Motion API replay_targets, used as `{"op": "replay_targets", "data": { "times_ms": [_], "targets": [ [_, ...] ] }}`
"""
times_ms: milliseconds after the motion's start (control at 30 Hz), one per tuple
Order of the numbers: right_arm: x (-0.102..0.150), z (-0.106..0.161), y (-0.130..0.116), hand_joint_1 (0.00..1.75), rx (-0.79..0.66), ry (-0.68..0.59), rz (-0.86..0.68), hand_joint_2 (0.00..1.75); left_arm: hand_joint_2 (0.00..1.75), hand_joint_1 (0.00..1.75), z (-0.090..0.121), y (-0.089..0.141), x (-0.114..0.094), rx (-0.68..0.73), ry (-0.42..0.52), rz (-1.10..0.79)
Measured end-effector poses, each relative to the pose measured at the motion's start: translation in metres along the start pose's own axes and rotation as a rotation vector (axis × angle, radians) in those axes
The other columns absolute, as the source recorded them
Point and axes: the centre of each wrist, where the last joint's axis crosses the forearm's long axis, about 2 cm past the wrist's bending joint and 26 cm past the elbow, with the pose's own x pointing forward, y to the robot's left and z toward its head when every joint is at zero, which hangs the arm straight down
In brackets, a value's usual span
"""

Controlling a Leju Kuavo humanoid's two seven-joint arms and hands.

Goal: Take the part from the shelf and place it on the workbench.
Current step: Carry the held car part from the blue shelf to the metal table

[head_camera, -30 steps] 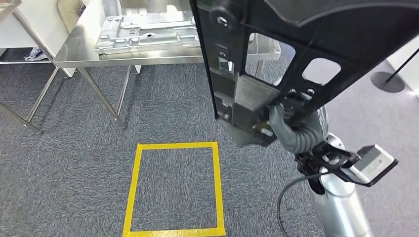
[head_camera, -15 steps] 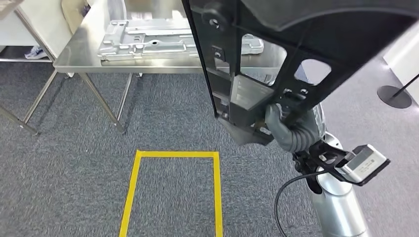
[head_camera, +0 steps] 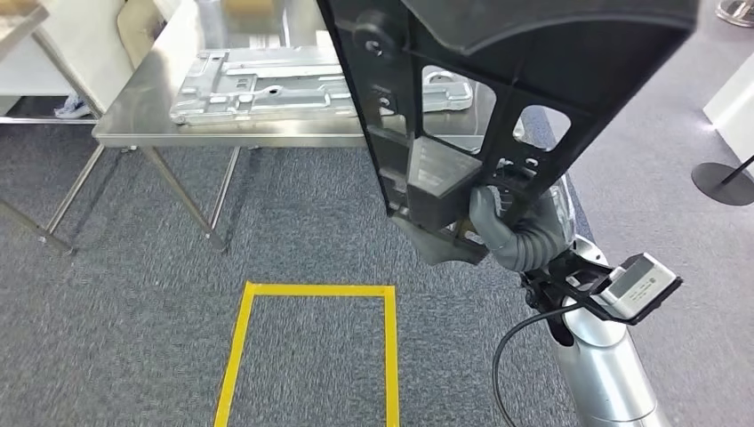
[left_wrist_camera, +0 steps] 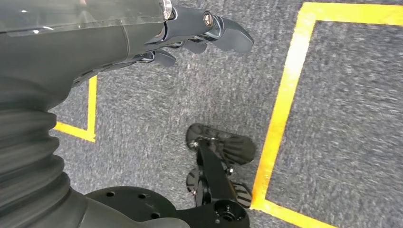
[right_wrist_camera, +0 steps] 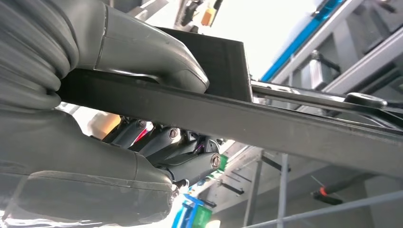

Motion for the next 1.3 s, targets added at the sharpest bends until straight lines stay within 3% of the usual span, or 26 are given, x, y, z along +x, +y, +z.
{"op": "replay_targets", "data": {
  "times_ms": [1300],
  "targets": [
    [-0.0001, 0.0037, 0.0072, 1.75, 0.005, 0.018, 0.004, 1.75, 1.75, 0.00, 0.0014, -0.0011, -0.0036, -0.008, -0.006, -0.019]
  ]
}}
